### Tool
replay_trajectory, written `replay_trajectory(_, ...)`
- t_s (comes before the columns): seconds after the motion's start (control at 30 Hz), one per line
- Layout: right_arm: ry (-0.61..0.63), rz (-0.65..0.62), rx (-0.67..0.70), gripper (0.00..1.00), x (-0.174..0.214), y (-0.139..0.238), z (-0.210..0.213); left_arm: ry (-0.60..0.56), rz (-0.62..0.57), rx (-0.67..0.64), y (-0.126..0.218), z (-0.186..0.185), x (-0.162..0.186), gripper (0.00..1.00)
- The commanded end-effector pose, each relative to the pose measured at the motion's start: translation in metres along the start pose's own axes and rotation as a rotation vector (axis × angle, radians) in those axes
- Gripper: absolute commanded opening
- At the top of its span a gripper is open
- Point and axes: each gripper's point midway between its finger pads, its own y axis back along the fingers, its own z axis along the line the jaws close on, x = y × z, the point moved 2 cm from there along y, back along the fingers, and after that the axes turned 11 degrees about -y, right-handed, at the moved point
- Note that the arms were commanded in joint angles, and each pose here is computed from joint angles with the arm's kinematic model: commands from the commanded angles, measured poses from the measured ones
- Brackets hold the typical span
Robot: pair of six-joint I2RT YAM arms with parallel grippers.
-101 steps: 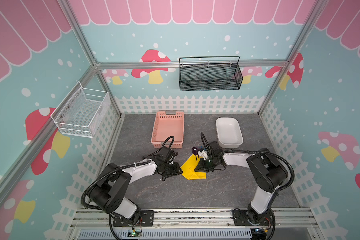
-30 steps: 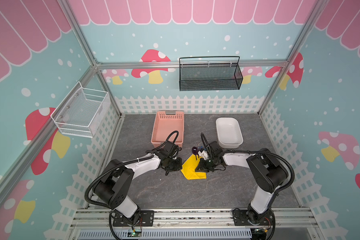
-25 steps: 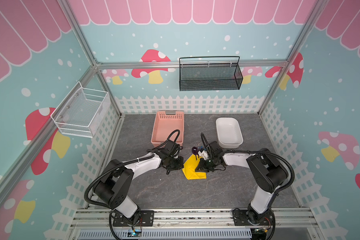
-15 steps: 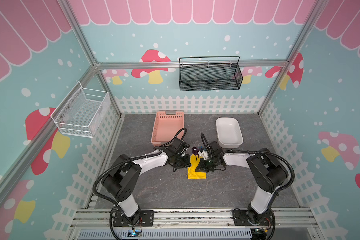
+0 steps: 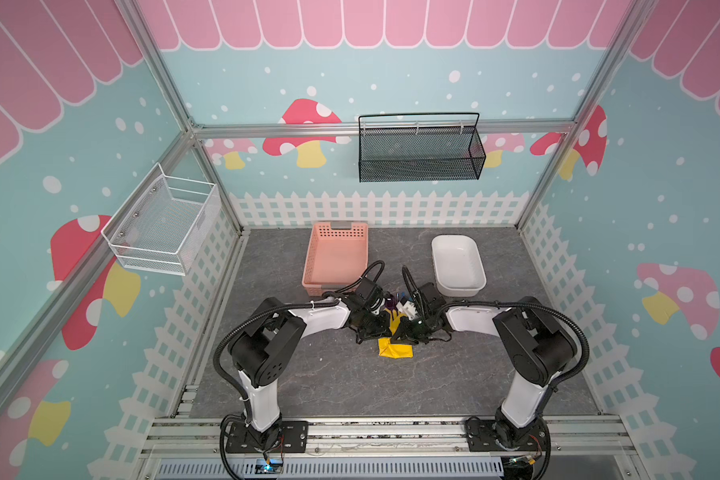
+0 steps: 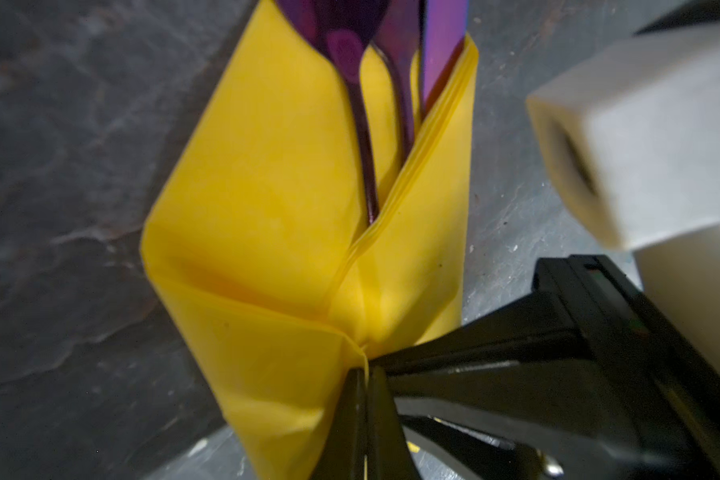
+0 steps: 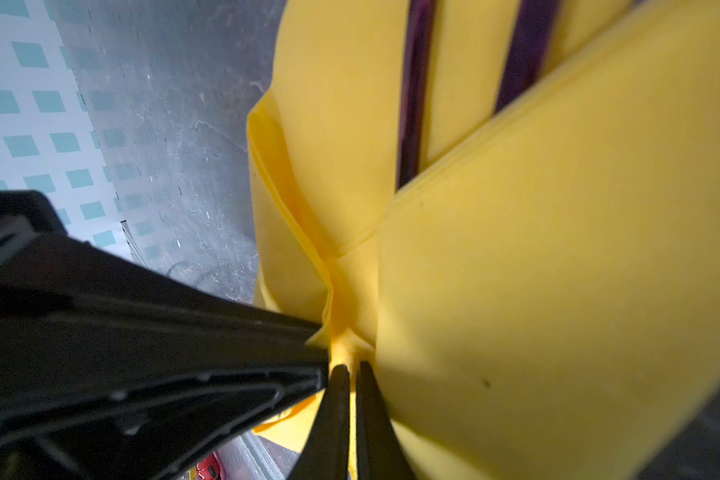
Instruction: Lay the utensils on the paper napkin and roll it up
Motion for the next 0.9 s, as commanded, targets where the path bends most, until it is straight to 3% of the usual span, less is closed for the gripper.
replay_trajectory(0.0, -0.030, 0.012, 0.054, 0.10, 0.011, -0.001, -0.013, 0.020, 0.037, -0.019, -0.009, 0.004, 0.004, 0.02)
replay_trajectory(0.4, -0.023, -0.054, -0.034, 0.10, 0.023, 0.031, 0.012, 0.003, 0.082, -0.079, -0.012, 0.018, 0.014, 0.01)
replay_trajectory(0.67, -0.046, -0.019, -0.105, 0.09, 0.043, 0.021, 0.006, -0.003, 0.087, -0.077, -0.013, 0.017, 0.014, 0.01)
replay_trajectory(0.87, -0.060, -0.009, -0.077, 0.08, 0.042, 0.010, -0.003, -0.005, 0.082, -0.077, -0.010, 0.016, 0.013, 0.01)
